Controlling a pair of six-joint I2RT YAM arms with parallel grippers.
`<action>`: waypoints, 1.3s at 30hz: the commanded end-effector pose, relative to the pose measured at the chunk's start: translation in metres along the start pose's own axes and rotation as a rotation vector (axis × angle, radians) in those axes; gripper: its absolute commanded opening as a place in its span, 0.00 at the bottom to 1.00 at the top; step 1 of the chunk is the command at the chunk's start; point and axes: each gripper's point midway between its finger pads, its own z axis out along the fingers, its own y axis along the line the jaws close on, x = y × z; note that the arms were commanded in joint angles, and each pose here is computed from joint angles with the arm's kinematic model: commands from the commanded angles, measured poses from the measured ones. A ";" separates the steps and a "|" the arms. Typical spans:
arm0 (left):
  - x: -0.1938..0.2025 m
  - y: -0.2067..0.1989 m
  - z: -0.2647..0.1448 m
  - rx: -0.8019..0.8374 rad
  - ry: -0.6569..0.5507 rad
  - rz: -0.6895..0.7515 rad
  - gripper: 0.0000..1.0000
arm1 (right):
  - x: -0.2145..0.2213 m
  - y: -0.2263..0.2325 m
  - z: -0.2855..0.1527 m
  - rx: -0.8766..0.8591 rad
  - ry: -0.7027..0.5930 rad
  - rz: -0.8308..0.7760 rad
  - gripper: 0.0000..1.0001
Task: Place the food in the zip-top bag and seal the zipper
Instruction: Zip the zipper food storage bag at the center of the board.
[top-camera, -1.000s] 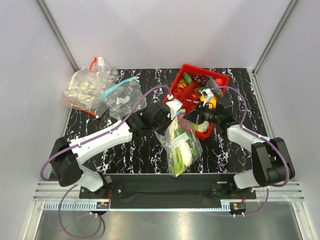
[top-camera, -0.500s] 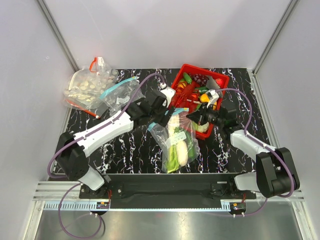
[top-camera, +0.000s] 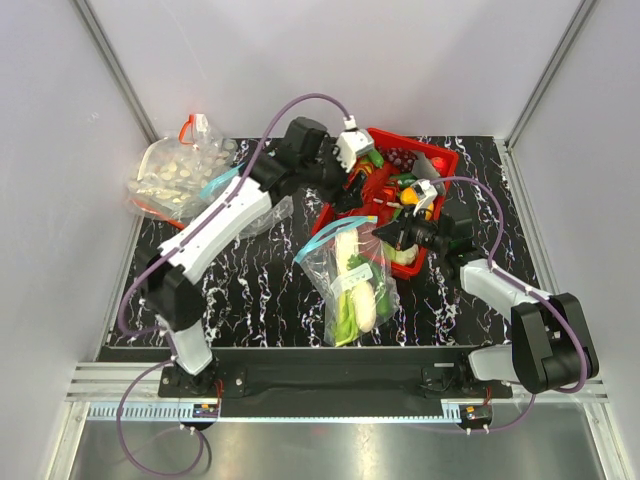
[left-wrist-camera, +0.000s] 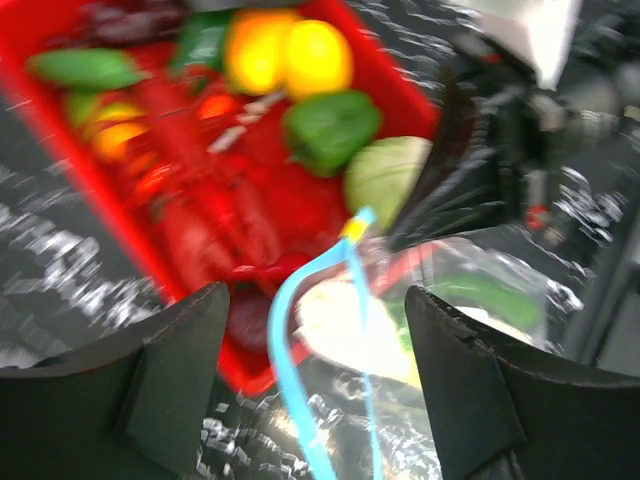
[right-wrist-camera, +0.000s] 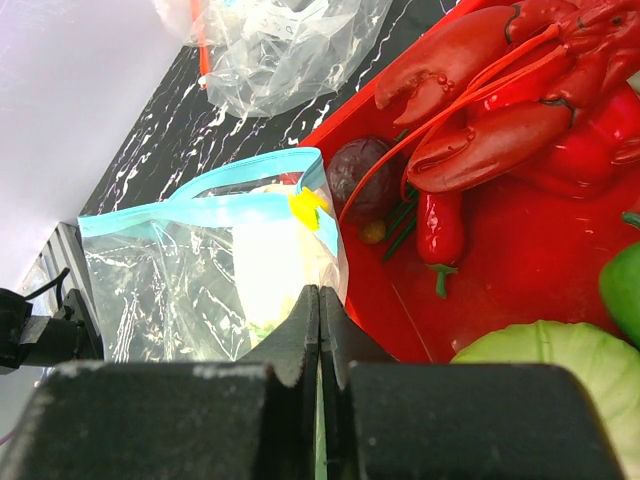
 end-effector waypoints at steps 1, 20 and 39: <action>0.007 -0.033 0.014 0.260 0.041 0.077 0.69 | -0.019 0.009 -0.001 -0.036 -0.056 -0.056 0.00; 0.017 -0.021 0.064 0.380 0.072 -0.015 0.44 | -0.020 0.010 -0.002 -0.039 -0.058 -0.058 0.00; 0.036 -0.017 0.086 0.419 0.116 -0.107 0.05 | -0.020 0.011 -0.002 -0.047 -0.061 -0.056 0.00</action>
